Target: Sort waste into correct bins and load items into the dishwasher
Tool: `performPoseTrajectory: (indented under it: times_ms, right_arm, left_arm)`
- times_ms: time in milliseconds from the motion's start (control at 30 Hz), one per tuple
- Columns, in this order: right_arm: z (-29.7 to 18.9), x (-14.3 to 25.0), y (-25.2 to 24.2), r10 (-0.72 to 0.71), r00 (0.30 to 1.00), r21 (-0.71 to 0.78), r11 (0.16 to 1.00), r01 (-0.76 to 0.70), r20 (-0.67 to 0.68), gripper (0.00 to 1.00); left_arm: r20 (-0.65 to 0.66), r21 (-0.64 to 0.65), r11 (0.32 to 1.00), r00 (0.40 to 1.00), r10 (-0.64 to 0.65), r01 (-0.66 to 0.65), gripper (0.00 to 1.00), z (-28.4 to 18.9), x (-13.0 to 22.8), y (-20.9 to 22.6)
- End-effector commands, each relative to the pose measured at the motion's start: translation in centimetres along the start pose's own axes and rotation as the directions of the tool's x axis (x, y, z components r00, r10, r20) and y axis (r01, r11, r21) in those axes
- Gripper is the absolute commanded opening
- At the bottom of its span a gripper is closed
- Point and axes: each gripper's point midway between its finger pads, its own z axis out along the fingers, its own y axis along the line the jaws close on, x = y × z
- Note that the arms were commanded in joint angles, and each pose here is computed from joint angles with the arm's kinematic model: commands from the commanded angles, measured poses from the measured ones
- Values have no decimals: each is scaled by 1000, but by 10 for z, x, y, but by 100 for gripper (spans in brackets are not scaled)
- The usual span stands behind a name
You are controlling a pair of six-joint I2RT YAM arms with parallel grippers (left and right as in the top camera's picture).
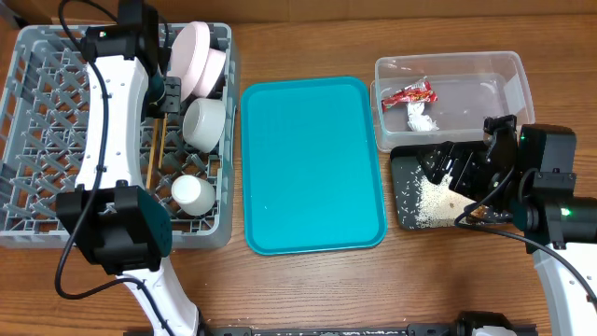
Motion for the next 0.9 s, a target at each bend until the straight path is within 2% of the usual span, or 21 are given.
performPoseTrajectory:
  times_ms: [0,33,100,200,233,433,567,700,867]
  right_arm:
    - [-6,-8,4,-16,999,-1,1000,16,31,100]
    - [-6,-8,4,-16,999,-1,1000,16,31,100]
    - [-6,-8,4,-16,999,-1,1000,16,32,100]
    - [-6,-8,4,-16,999,-1,1000,16,32,100]
    - [-6,-8,4,-16,999,-1,1000,16,31,100]
    - [-6,-8,4,-16,999,-1,1000,16,31,100]
    - [-6,-8,4,-16,999,-1,1000,16,31,100]
    - [-6,-8,4,-16,999,-1,1000,16,31,100]
    - [-6,-8,4,-16,999,-1,1000,16,31,100]
  left_arm:
    - [-8,-30,999,999,35,-36,7,8,2,8]
    - [-10,-29,999,999,36,-36,14,9,2,8]
    - [-13,-26,999,999,37,-37,38,10,3,7]
    - [-12,-26,1000,1000,1,-1,56,10,3,7]
    - [-10,-26,1000,1000,-14,13,58,10,2,7]
    - [-10,-26,993,993,-115,115,60,8,3,7]
    - [3,44,989,990,-139,138,55,-8,0,-2]
    - [92,158,977,984,-155,140,51,-59,-8,-10]
    - [286,268,958,941,-181,102,53,-153,-3,-14]
